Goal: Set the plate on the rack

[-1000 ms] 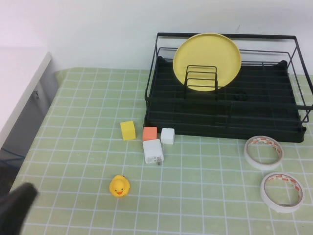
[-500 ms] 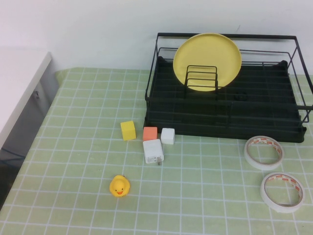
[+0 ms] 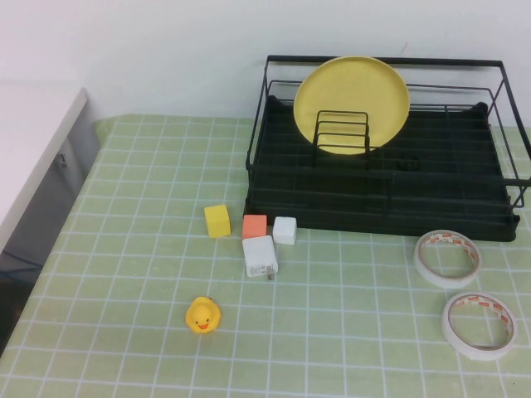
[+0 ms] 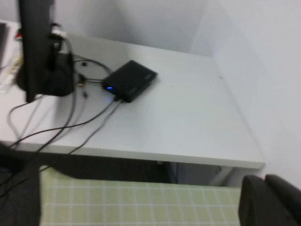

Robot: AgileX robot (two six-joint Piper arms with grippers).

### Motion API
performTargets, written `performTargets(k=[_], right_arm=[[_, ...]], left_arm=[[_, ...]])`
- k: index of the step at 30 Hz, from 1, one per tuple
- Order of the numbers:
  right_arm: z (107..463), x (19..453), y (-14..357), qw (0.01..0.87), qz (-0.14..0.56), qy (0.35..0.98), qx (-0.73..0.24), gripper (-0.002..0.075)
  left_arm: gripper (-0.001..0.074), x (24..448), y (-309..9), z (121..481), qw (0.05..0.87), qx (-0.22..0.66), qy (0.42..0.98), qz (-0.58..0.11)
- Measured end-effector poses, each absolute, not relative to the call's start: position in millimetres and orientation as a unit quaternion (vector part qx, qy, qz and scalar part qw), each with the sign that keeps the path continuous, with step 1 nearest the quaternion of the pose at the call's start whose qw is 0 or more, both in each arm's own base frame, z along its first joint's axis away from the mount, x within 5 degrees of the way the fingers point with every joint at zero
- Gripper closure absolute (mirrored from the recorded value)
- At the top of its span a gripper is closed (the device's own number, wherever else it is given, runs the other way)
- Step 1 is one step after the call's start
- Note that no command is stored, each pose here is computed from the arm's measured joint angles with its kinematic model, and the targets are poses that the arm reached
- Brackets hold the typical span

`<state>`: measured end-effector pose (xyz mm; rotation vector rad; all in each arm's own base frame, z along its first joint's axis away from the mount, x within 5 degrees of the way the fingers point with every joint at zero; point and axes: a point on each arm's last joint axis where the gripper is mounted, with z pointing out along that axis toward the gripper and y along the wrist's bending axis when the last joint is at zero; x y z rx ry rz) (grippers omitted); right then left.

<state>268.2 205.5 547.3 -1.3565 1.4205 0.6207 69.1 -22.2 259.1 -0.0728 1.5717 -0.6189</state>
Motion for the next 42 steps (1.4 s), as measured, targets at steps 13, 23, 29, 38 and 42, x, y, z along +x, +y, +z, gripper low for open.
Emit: performTargets(k=[13, 23, 29, 38, 42], right_arm=[[520.9, 178.0, 213.1, 0.469, 0.278, 0.512, -0.664, 0.0717], [472.6, 127.8, 151.7, 0.529, 0.216, 0.584, -0.576, 0.0717], [443.3, 92.8, 103.0, 0.569, 0.170, 0.638, -0.490, 0.0717], [367.0, 63.3, 61.5, 0.628, 0.114, 0.640, -0.428, 0.0717], [327.9, 59.5, 57.7, 0.613, 0.111, 0.653, -0.431, 0.0717]], left_arm=[[0.0737, 69.1, -22.2, 259.1, 0.663, -0.032, 0.696, -0.274], [0.0737, 69.1, -22.2, 259.1, 0.663, -0.032, 0.696, -0.274], [0.0737, 69.2, -22.0, 259.1, 0.664, -0.033, 0.696, -0.273], [0.0737, 69.2, -22.0, 259.1, 0.664, -0.033, 0.696, -0.273], [0.0737, 69.2, -22.0, 259.1, 0.664, -0.033, 0.696, -0.273]])
